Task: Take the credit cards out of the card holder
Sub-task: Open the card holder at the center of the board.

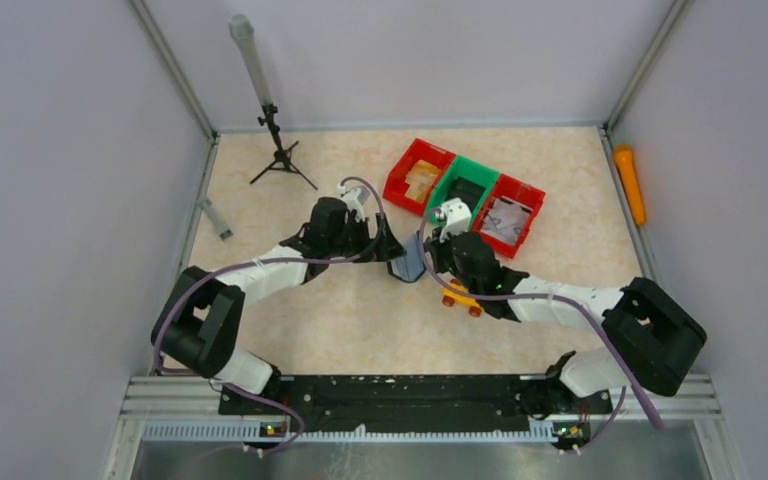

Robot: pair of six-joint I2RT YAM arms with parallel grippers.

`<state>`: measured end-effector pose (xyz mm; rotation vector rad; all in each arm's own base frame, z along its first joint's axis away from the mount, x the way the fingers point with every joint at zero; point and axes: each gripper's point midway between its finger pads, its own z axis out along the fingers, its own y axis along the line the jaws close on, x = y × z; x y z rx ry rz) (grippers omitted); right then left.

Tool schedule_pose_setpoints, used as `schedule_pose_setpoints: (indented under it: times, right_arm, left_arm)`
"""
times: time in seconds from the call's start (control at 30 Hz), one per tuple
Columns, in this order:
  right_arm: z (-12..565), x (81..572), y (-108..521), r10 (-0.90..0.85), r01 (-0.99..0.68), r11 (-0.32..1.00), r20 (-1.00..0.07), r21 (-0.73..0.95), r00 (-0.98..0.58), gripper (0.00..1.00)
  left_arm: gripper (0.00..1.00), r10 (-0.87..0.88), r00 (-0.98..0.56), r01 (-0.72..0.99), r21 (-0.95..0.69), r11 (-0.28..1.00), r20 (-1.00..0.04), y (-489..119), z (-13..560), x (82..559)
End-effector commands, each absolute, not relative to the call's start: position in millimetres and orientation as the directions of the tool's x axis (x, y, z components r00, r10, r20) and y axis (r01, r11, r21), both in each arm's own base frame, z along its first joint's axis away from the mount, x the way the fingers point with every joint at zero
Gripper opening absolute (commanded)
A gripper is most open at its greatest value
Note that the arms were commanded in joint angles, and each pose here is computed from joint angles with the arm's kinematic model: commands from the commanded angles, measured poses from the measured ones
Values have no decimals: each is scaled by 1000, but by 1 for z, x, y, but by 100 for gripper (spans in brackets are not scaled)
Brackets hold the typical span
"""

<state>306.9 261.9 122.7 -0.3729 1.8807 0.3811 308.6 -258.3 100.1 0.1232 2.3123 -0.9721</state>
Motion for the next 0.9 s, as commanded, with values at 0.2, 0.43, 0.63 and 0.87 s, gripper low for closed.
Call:
schedule_pose_setpoints:
  times: [0.2,0.43,0.63,0.87]
  right_arm:
    - [142,316,271,-29,-429,898,-959,99,-281,0]
    - [136,321,265,-41,-380,921,-952,81,-302,0]
    - [134,320,270,-46,-400,912,-949,87,-312,0]
    - [131,320,273,-51,-408,908,-945,90,-323,0]
  left_arm:
    - [84,-114,-815,333,-621,710,-568,-271,99,319]
    - [71,-109,-834,279,-585,761,-540,-264,83,324]
    - [77,-87,-867,252,-581,774,-491,-265,67,323]
    - [68,-69,-896,225,-585,779,-438,-268,54,324]
